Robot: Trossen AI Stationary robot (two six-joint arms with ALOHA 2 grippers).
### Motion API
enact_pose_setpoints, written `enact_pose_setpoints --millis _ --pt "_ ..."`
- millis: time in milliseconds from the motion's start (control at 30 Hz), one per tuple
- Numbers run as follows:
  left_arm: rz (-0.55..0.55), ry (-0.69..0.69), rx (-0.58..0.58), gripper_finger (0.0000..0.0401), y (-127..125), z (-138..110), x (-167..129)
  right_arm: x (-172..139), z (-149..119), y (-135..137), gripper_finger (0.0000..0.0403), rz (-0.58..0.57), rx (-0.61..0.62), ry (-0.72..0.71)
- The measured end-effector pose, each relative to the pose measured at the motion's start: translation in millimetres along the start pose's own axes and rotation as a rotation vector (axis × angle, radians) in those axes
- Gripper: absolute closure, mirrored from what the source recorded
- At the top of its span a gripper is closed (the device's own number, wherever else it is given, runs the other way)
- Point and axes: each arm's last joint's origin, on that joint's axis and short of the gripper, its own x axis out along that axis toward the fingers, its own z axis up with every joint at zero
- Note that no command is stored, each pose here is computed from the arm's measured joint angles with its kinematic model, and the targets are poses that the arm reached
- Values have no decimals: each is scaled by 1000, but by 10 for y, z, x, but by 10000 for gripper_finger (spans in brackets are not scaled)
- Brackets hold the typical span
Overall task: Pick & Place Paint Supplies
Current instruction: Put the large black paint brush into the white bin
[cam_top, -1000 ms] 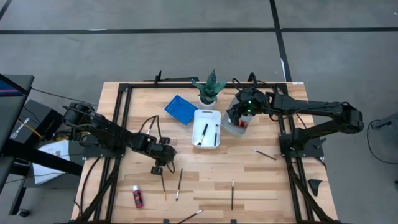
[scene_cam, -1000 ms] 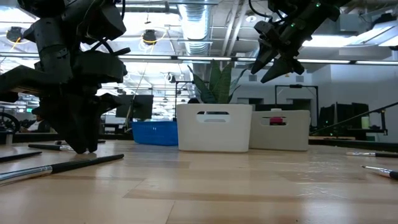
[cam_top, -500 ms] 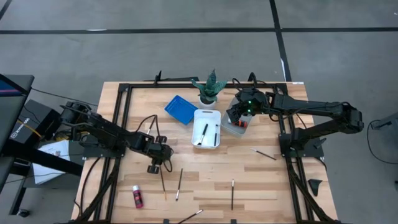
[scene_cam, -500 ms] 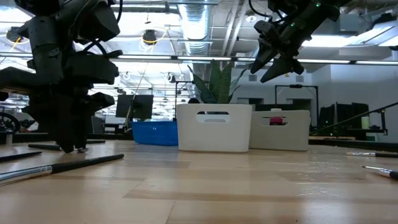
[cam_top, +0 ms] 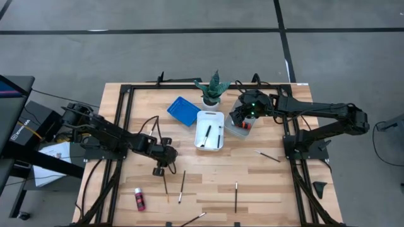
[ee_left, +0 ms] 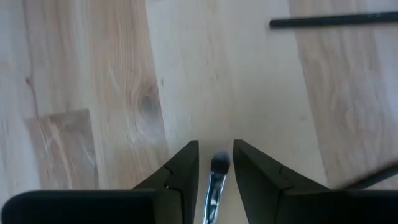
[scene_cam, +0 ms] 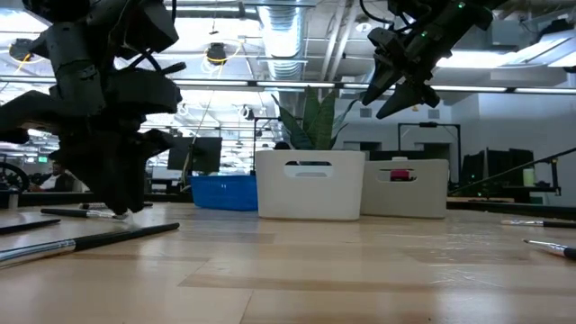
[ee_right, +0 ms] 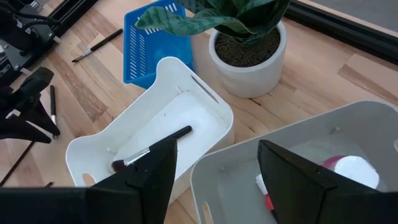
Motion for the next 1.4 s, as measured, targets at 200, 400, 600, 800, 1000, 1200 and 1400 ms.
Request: enact_pose_setpoints --millis 200,400,600,800,1000,1200,1400 --pt "-16 43 0 309 -9 -24 77 -2 -8 13 182 4 -4 2" --pt "-18 57 1 309 -12 -31 108 -2 -9 13 182 4 -4 3" --pt "-21 56 1 328 -13 -32 110 -1 -5 7 182 2 -6 2" --pt "-24 51 -8 385 -15 -28 115 -1 -5 6 182 1 -10 1" --pt "-24 42 -31 393 -15 -21 117 -1 -5 6 182 1 -10 1" --pt "-22 39 -81 397 -15 -19 119 -1 -5 6 182 -1 -10 0" --pt "-21 35 -134 399 -15 -15 115 -1 -5 6 182 -1 -10 0"
